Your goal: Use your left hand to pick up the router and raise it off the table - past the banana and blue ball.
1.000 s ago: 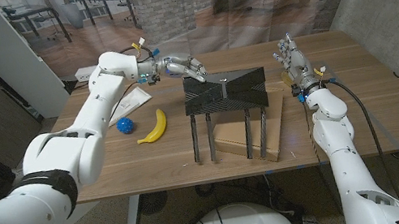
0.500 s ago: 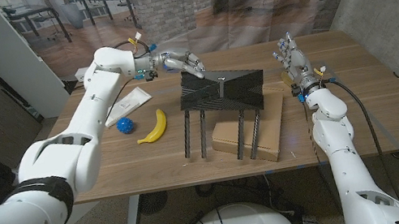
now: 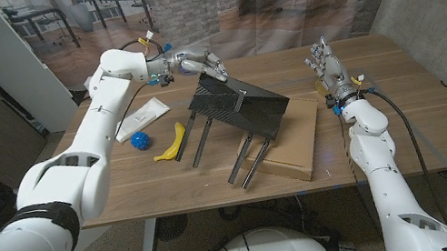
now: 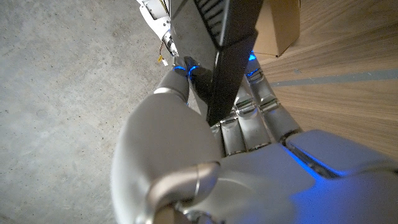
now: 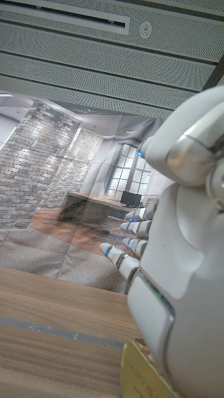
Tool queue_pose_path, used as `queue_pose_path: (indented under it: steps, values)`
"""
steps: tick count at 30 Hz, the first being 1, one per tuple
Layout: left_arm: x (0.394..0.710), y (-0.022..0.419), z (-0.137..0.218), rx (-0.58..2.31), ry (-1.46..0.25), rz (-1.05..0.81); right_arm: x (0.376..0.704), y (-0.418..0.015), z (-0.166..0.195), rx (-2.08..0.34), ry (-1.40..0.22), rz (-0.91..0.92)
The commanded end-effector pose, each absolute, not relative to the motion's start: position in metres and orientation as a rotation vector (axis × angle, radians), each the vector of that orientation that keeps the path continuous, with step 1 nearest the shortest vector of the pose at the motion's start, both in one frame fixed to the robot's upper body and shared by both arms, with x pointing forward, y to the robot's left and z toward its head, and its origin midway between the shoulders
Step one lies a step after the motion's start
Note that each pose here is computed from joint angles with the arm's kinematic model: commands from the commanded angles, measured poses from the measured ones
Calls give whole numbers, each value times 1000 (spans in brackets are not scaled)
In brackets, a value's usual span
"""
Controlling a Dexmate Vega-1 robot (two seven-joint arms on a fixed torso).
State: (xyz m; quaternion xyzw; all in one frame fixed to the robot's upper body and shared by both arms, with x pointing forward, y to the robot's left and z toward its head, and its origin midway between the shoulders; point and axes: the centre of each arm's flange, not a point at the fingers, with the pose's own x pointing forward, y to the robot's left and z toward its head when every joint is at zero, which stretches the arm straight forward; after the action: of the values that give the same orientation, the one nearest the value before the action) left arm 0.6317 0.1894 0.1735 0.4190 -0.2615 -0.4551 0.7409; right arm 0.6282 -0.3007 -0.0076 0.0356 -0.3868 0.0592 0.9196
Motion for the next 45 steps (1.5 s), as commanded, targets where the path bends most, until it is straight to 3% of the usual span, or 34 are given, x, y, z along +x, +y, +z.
queue_pose_path:
  steps: [1,45]
  values:
    - [626,192,186,933,-627,-952,630,-300,-7,72,-794,117]
    - [604,204,222,942,-784,-820,631,-292,-4,63,-796,118]
